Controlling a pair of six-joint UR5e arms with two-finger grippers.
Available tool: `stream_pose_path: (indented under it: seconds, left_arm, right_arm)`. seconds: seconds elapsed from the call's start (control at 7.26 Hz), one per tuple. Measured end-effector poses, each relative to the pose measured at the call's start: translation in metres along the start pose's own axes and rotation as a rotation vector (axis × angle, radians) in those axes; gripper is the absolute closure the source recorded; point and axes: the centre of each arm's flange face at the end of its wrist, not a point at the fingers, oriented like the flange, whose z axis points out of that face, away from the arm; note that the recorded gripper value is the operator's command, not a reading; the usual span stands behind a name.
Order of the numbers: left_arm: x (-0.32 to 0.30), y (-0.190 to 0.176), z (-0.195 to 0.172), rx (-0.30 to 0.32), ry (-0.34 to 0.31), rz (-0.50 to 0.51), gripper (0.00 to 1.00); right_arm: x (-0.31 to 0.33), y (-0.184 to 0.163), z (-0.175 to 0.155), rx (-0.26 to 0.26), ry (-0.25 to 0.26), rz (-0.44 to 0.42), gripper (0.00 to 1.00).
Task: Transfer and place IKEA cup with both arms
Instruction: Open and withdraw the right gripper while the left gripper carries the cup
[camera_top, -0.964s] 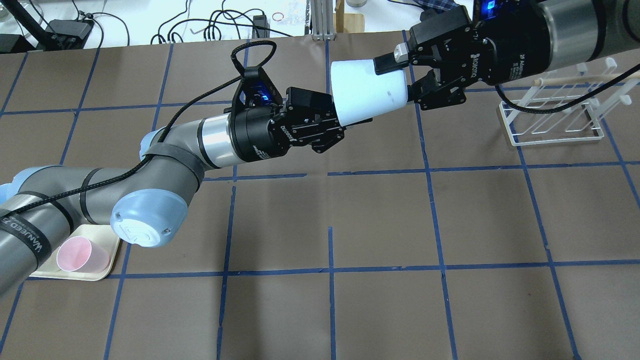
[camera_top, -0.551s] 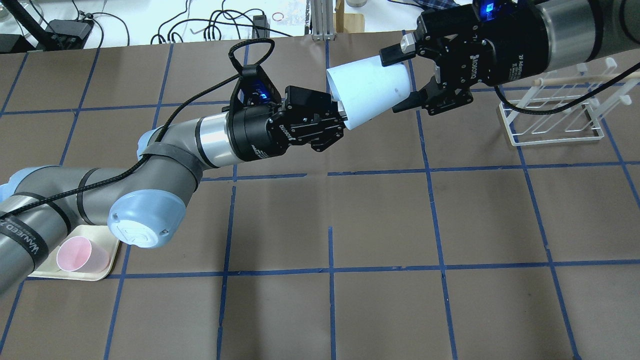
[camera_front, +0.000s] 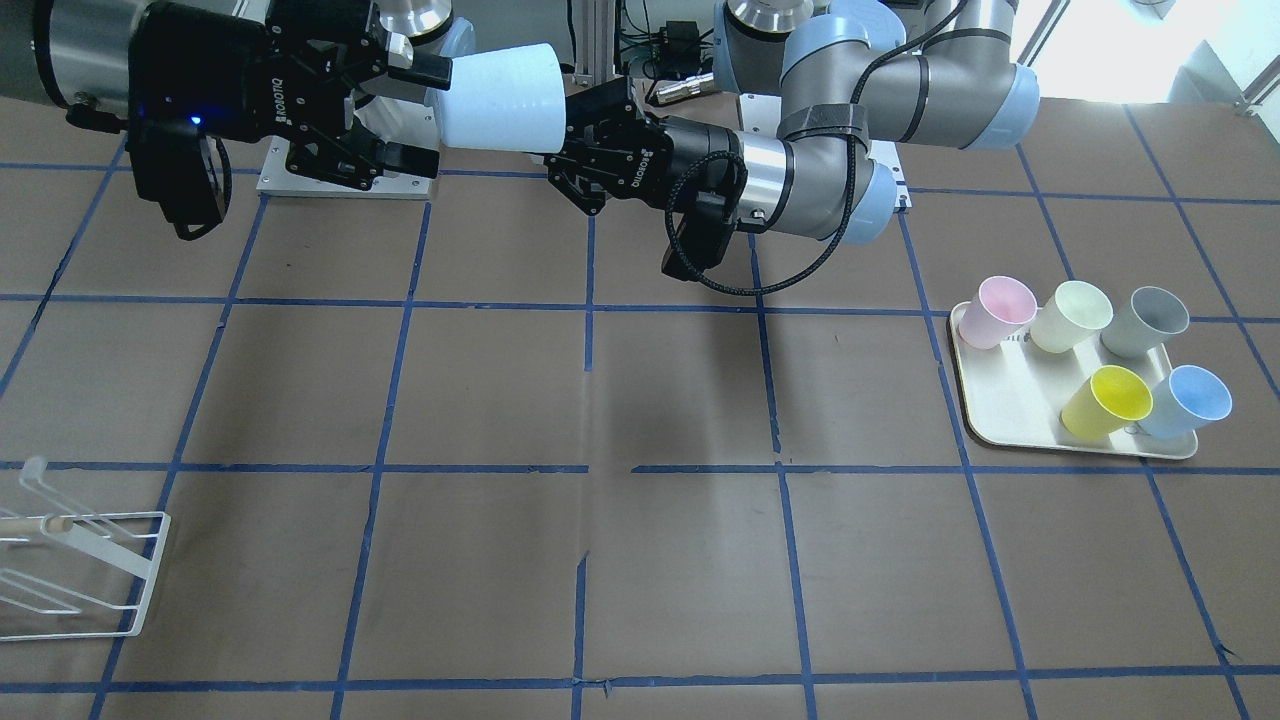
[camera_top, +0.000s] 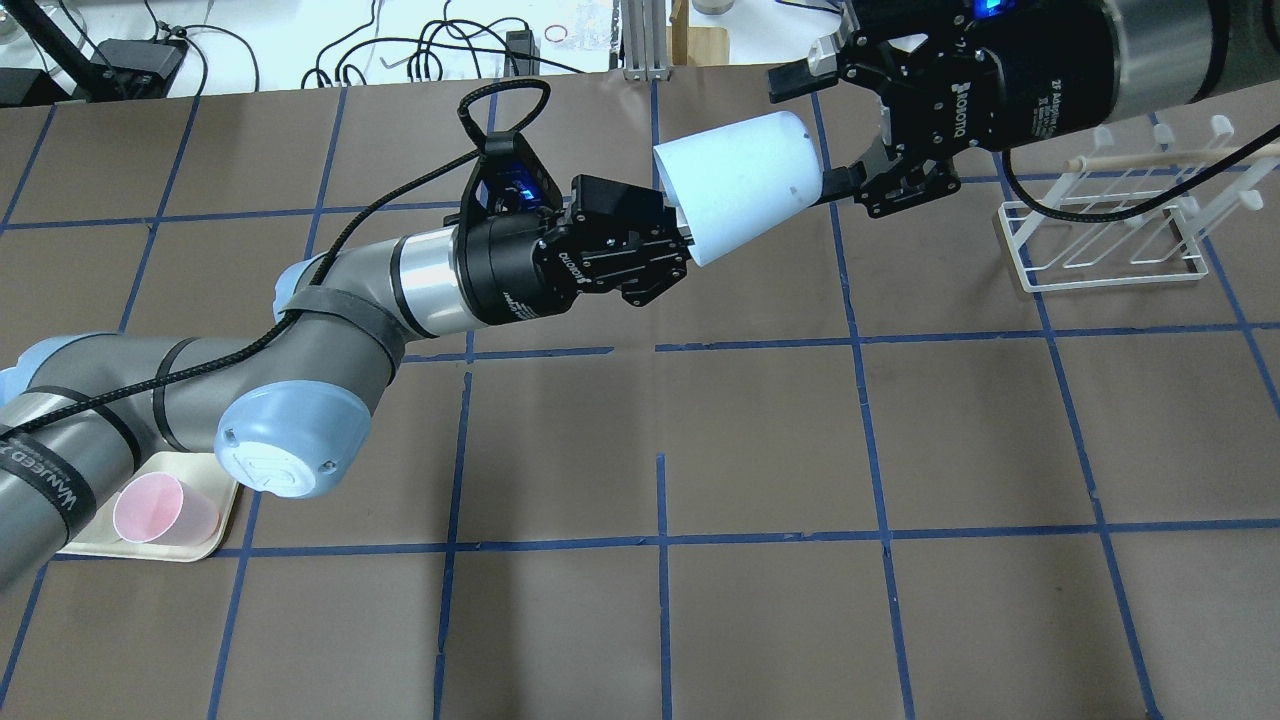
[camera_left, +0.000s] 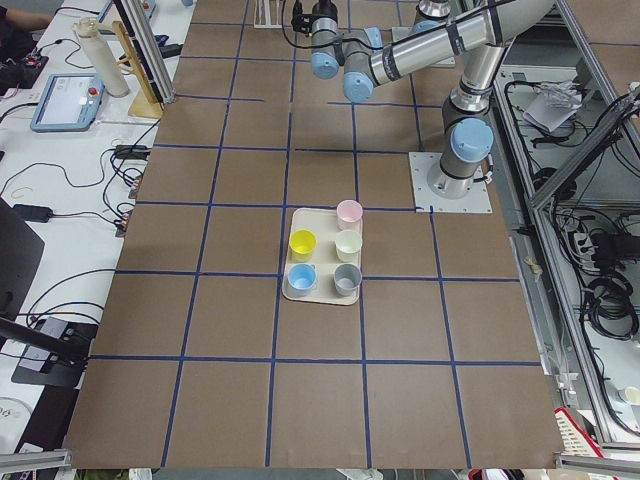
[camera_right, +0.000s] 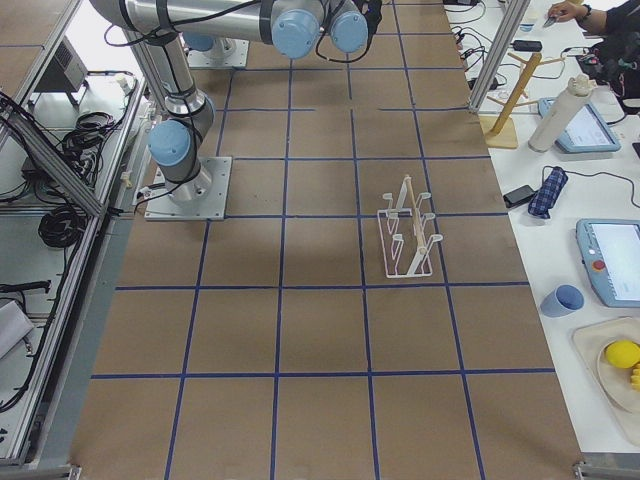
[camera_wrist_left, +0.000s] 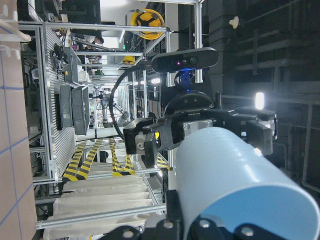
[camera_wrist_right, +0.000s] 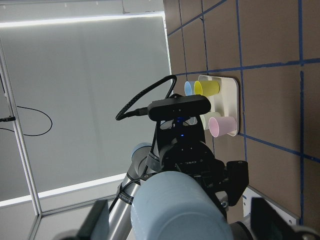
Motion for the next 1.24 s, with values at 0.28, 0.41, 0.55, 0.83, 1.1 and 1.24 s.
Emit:
stream_pose_path:
  seconds: [0.28,0.41,0.55,0.83,1.1,1.24]
  left_arm:
    - [-0.001,-0.010,-0.024,0.012,-0.110,-0.025,1.00]
    - [0.000,-0.017,-0.044,0.028,-0.200,-0.030,1.00]
    - [-0.002,-0.025,-0.068,0.049,-0.310,-0.034,1.00]
    - [-0.010,-0.039,-0.123,0.087,-0.601,-0.008,1.00]
    - [-0.016,-0.043,-0.185,0.098,-1.001,0.003,1.00]
    - [-0.013,-0.044,-0.218,0.082,-1.209,0.009,1.00]
  right_arm:
    - [0.006,-0.011,-0.031,0.061,0.040,0.012,0.00]
    - [0.009,-0.013,-0.040,0.062,0.110,0.007,0.00]
    - [0.011,-0.013,-0.045,0.055,0.200,0.013,0.00]
    - [0.018,-0.010,-0.052,0.033,0.410,0.060,0.00]
    - [0.024,-0.006,-0.052,0.001,0.610,0.065,0.00]
    - [0.028,-0.005,-0.049,-0.020,0.721,0.069,0.00]
